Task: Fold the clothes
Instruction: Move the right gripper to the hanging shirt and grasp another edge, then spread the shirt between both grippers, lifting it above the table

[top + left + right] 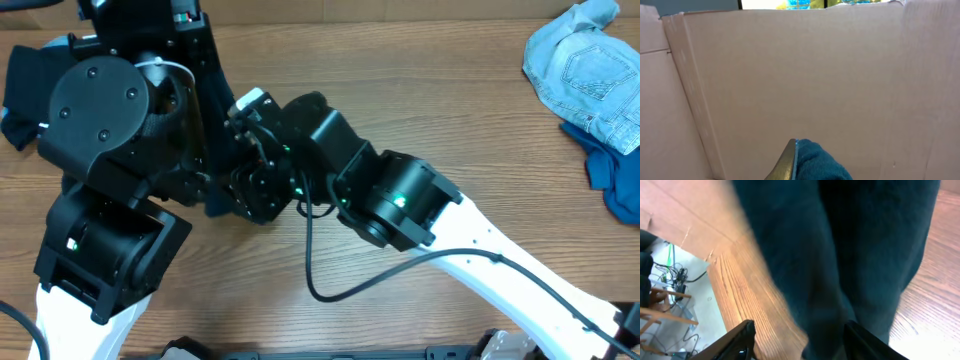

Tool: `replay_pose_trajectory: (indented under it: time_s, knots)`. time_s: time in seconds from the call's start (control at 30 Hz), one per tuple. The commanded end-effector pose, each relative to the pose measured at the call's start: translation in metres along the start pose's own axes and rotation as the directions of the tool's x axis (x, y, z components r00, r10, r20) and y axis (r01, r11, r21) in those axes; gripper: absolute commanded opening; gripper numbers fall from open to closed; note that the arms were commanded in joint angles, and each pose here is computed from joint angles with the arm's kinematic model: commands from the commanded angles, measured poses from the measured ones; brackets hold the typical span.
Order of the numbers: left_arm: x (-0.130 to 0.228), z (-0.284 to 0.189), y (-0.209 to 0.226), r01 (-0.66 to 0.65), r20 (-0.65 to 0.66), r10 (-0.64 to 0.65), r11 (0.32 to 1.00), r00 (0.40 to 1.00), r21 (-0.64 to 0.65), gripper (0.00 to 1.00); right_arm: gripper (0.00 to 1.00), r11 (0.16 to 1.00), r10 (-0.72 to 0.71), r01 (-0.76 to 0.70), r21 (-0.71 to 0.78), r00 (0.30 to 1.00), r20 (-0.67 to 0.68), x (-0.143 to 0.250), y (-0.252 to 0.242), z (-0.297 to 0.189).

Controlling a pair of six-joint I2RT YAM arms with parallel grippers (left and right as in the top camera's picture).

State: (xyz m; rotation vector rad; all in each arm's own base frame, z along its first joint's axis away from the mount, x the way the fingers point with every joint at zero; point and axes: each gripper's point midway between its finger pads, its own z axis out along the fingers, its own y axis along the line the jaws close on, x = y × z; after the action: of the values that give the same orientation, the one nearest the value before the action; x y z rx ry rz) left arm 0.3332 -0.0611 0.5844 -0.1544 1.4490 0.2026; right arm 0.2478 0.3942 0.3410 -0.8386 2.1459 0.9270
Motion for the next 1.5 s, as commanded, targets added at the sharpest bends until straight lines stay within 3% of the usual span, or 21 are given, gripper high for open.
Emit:
replay_pose_trajectory:
  time_s: [0.0, 0.13, 0.23, 0.37, 0.53, 0.73, 0.97, 1.47]
  knots:
    - [-0.018, -0.008, 0.012, 0.011, 0.035, -0.010, 0.999, 0.999, -0.036, 0.04, 0.57, 0.997, 0.036, -0.034, 0.065, 0.999, -0.022, 0.007, -0.016, 0.020]
    - [-0.019, -0.008, 0.015, -0.006, 0.034, 0.008, 0.999, 0.999, -0.053, 0.04, 0.41, 0.991, 0.036, -0.032, 0.130, 0.999, -0.025, 0.010, -0.028, 0.024]
    - [-0.018, -0.009, 0.020, -0.030, 0.026, 0.032, 0.996, 0.999, -0.083, 0.04, 0.23, 0.979, 0.039, -0.032, 0.202, 0.999, -0.033, 0.014, -0.041, 0.020]
    - [-0.016, -0.009, 0.026, -0.072, 0.012, 0.074, 0.991, 0.997, -0.114, 0.04, 0.14, 0.961, 0.019, -0.005, 0.276, 0.999, -0.049, 0.018, -0.055, 0.008]
    - [-0.015, -0.009, 0.028, -0.077, 0.005, 0.078, 0.989, 0.997, -0.129, 0.04, 0.11, 0.959, -0.044, 0.049, 0.278, 0.999, -0.026, 0.009, -0.051, -0.010]
    - [-0.013, -0.009, 0.028, -0.085, -0.002, 0.085, 0.988, 0.996, -0.127, 0.04, 0.04, 0.928, -0.079, 0.056, 0.369, 0.996, 0.047, -0.007, -0.059, -0.042]
    - [-0.011, -0.009, 0.028, -0.092, -0.010, 0.092, 0.988, 0.996, -0.125, 0.04, 0.04, 0.865, -0.115, 0.036, 0.500, 0.985, 0.128, -0.023, -0.074, -0.081]
    - [0.003, -0.010, 0.035, -0.171, -0.075, 0.160, 0.972, 0.984, -0.164, 0.05, 0.04, 0.581, -0.018, -0.176, 0.794, 0.973, 0.229, -0.034, -0.214, -0.190]
